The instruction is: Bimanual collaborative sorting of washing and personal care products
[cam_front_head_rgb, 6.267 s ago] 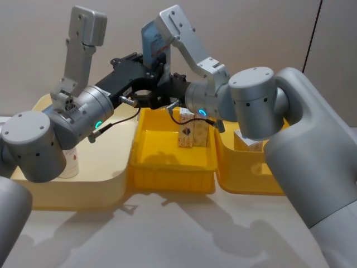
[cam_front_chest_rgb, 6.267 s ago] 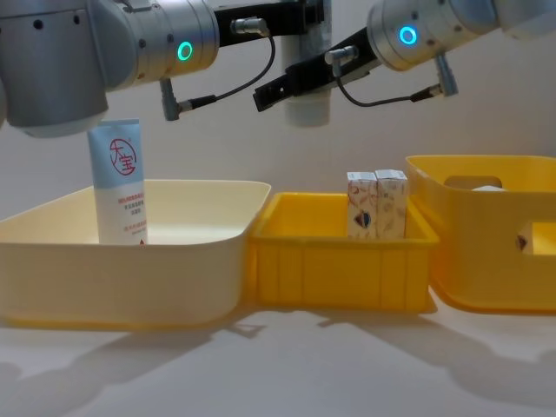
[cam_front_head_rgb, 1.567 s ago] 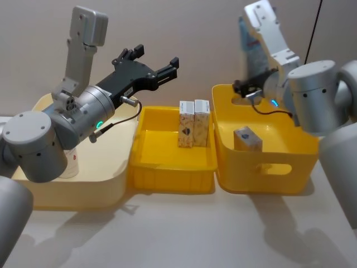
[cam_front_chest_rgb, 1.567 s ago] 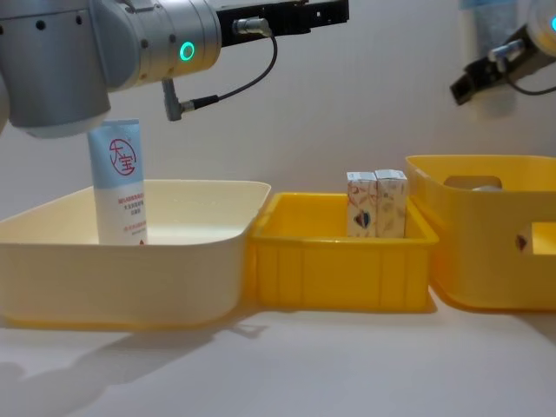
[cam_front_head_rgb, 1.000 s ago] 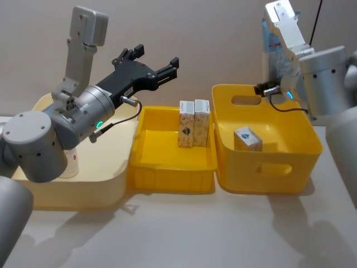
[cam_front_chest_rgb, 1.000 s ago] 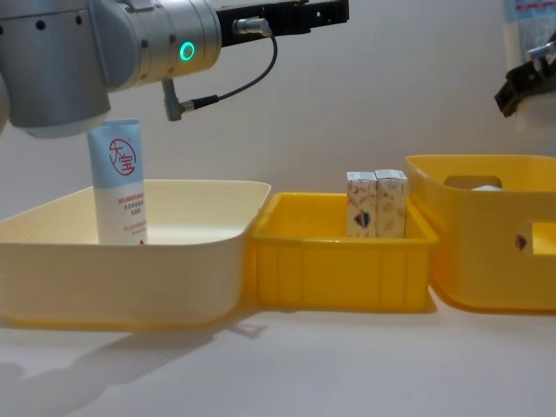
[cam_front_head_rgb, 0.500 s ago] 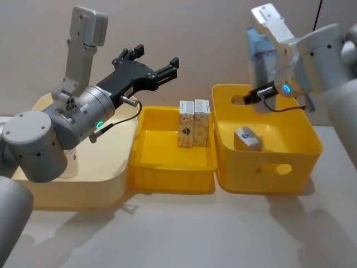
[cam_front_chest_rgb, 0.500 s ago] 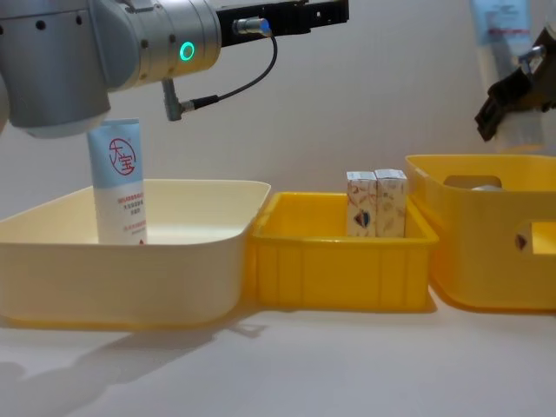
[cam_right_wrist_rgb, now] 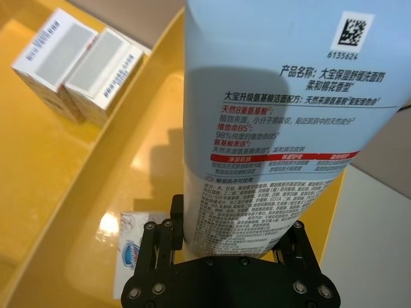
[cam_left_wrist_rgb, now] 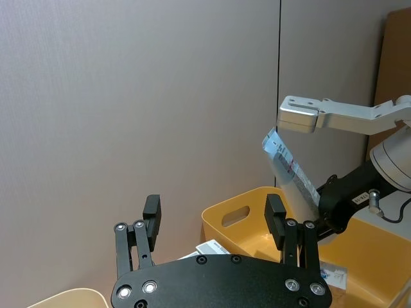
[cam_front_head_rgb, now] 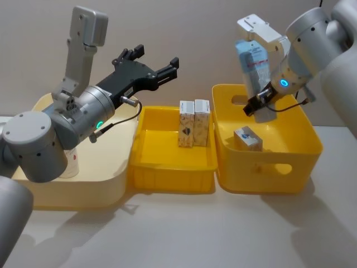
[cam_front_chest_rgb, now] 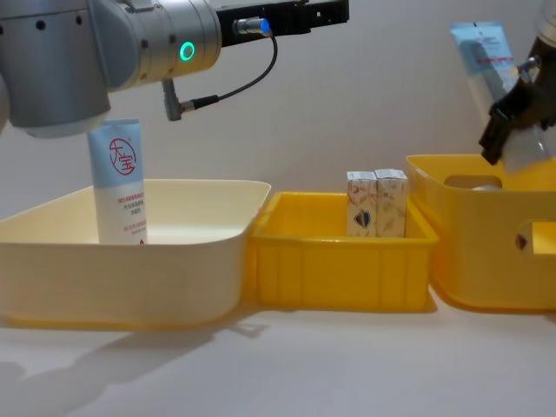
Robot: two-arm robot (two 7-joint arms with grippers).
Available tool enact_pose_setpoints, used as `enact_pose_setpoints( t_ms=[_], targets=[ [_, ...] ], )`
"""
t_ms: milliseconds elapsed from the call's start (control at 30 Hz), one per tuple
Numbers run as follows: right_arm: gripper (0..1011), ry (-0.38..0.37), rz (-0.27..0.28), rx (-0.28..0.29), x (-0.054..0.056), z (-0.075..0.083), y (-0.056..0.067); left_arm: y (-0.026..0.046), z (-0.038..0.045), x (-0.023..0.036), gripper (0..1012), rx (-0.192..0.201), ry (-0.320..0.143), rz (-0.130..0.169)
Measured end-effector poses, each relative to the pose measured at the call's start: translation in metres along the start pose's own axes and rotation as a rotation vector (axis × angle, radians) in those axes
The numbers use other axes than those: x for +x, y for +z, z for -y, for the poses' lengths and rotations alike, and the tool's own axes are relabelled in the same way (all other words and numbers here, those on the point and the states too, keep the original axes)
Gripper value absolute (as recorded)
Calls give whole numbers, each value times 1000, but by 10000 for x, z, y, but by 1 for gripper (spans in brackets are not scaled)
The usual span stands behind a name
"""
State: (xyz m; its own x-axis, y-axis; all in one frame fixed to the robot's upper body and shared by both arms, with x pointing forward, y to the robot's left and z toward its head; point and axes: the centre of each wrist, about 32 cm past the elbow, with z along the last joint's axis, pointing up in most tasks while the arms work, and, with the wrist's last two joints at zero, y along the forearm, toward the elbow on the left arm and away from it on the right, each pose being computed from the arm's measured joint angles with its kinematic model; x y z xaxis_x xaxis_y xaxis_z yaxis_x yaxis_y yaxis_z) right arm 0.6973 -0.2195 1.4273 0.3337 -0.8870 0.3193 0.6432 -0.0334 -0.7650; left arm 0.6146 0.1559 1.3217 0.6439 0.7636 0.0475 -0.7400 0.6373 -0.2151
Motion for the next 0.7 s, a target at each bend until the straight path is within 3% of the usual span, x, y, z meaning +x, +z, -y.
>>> enact_pose_setpoints(
  t_ms=[467, 700],
  targets=[
    [661, -25, 16, -91, 131, -76, 0, 0, 0, 0, 1004, 0, 0, 0],
    [851, -32, 18, -111, 166, -93, -8, 0, 0, 1, 1003, 0, 0, 0]
  ],
)
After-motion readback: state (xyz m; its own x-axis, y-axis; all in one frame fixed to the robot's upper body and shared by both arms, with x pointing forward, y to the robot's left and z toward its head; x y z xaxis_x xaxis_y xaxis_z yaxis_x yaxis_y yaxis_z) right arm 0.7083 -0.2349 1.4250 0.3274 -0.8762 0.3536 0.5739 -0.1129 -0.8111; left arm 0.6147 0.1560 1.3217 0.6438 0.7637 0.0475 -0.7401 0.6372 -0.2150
